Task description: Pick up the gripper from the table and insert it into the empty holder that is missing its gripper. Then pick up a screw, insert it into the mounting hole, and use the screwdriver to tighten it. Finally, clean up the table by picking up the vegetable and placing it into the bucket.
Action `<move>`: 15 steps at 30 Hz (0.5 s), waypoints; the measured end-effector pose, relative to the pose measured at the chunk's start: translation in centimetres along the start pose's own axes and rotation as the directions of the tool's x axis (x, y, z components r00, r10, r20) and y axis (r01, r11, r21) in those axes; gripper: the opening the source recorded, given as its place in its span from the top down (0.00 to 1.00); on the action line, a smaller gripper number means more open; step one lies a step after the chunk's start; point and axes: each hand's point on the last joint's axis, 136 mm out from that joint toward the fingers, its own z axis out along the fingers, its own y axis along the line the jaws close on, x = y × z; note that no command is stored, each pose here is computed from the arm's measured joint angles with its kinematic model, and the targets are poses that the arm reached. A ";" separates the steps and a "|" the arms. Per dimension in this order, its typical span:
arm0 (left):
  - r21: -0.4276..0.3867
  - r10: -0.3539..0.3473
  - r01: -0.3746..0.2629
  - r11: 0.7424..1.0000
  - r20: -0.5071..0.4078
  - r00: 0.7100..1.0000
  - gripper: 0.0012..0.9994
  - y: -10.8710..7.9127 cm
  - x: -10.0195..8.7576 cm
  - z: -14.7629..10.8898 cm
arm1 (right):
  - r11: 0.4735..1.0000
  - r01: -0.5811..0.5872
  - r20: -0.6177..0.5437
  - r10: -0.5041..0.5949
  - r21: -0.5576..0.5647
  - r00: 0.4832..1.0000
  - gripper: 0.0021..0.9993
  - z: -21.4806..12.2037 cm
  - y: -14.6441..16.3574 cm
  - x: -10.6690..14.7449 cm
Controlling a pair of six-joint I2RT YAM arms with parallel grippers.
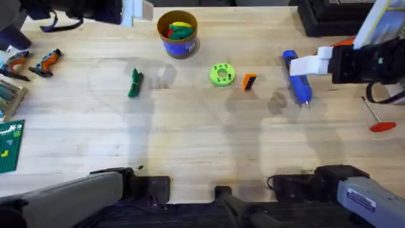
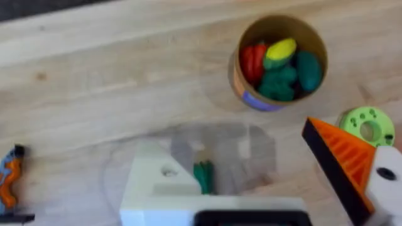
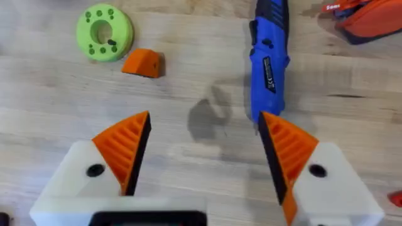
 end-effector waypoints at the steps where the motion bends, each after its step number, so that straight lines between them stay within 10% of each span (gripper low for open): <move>1: 0.004 0.007 -0.007 1.000 0.015 1.000 0.01 -0.2 -0.4 0.0 | 1.000 0.000 0.000 0.000 0.000 1.000 0.01 0.0 0.0 0.0; 15: -0.010 0.122 -0.125 0.992 0.329 0.936 0.01 -4.1 -0.1 -4.5 | 1.000 0.000 0.000 0.000 0.000 1.000 0.01 0.0 0.0 0.0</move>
